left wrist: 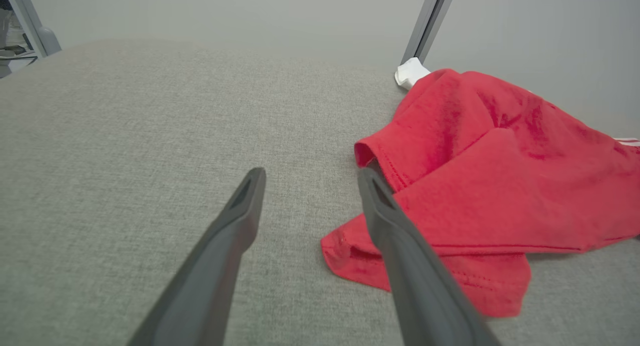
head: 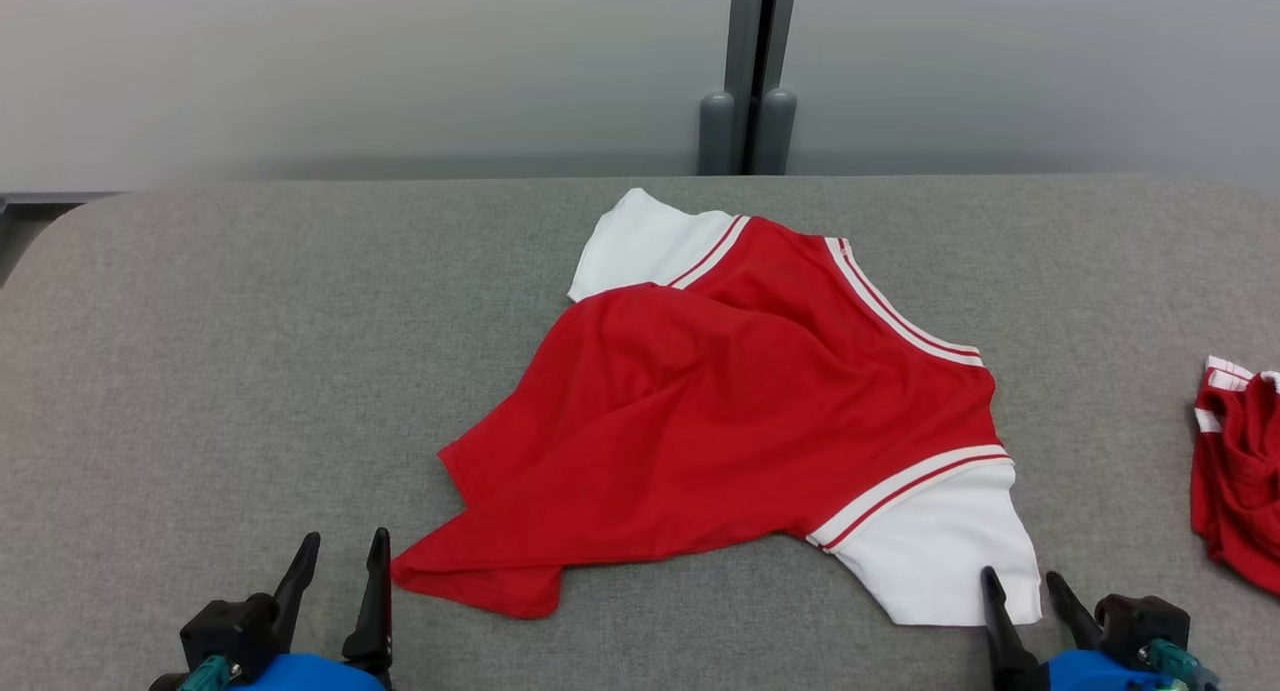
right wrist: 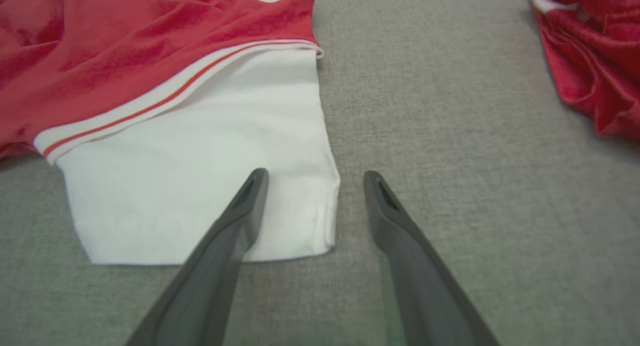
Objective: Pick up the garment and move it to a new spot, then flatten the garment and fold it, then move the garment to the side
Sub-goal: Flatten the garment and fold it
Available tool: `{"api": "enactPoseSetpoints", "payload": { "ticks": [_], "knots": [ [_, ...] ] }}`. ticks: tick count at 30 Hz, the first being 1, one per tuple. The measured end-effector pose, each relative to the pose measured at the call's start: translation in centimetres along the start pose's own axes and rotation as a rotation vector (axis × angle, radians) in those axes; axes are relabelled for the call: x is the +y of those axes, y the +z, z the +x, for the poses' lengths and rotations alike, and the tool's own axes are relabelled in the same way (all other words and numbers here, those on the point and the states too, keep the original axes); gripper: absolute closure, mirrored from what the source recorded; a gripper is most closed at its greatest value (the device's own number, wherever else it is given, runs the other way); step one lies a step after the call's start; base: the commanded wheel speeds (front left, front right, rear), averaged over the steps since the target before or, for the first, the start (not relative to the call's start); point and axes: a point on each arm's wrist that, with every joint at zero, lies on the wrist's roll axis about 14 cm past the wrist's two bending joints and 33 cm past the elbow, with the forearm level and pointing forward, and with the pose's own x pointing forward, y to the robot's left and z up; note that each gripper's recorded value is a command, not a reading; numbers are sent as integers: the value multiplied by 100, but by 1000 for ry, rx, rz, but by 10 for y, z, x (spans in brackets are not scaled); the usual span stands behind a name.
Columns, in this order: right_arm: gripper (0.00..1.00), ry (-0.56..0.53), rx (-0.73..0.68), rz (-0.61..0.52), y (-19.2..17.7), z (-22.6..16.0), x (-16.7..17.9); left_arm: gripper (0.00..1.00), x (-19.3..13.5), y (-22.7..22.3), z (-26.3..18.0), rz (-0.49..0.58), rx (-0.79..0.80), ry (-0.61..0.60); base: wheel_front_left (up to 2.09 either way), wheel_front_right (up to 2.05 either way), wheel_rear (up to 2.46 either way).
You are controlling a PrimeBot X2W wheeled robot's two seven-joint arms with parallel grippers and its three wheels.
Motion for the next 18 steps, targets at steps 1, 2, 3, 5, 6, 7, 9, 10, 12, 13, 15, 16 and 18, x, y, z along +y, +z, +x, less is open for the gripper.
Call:
{"api": "enactPoseSetpoints", "payload": {
  "ticks": [1,2,3,5,6,7,9,10,12,13,15,16,18],
  "knots": [
    [0,4,7,1,-1,3,2,0,1,-1,0,-2,3,1,0,0,0],
    [0,7,14,5,-3,5,3,0,2,-1,1,-5,6,3,0,0,0],
    [0,10,20,4,-4,8,4,0,3,-1,1,-5,7,5,0,0,0],
    [0,15,32,4,-6,12,6,0,7,1,2,-2,6,9,0,0,0],
    [0,17,37,9,-7,14,7,0,9,0,2,-1,9,13,0,0,0],
    [0,23,39,9,-8,15,9,0,11,-1,1,-2,12,16,0,0,0],
    [0,37,43,11,-8,18,13,0,12,-2,1,-5,17,17,0,0,0],
    [0,45,45,10,-9,19,15,0,11,-3,1,-6,18,15,0,0,0],
    [1,64,50,9,-10,19,21,0,11,-3,1,-8,21,15,0,0,0],
    [52,71,50,13,-10,19,23,0,11,-3,2,-12,21,14,0,0,0],
    [100,81,51,22,-11,17,27,0,9,-3,2,-18,21,10,0,0,0],
    [100,86,50,25,-11,16,29,0,8,-3,2,-22,19,9,0,0,0],
    [100,91,47,38,-11,12,31,0,4,-3,3,-31,18,1,0,0,0]
  ]
}}
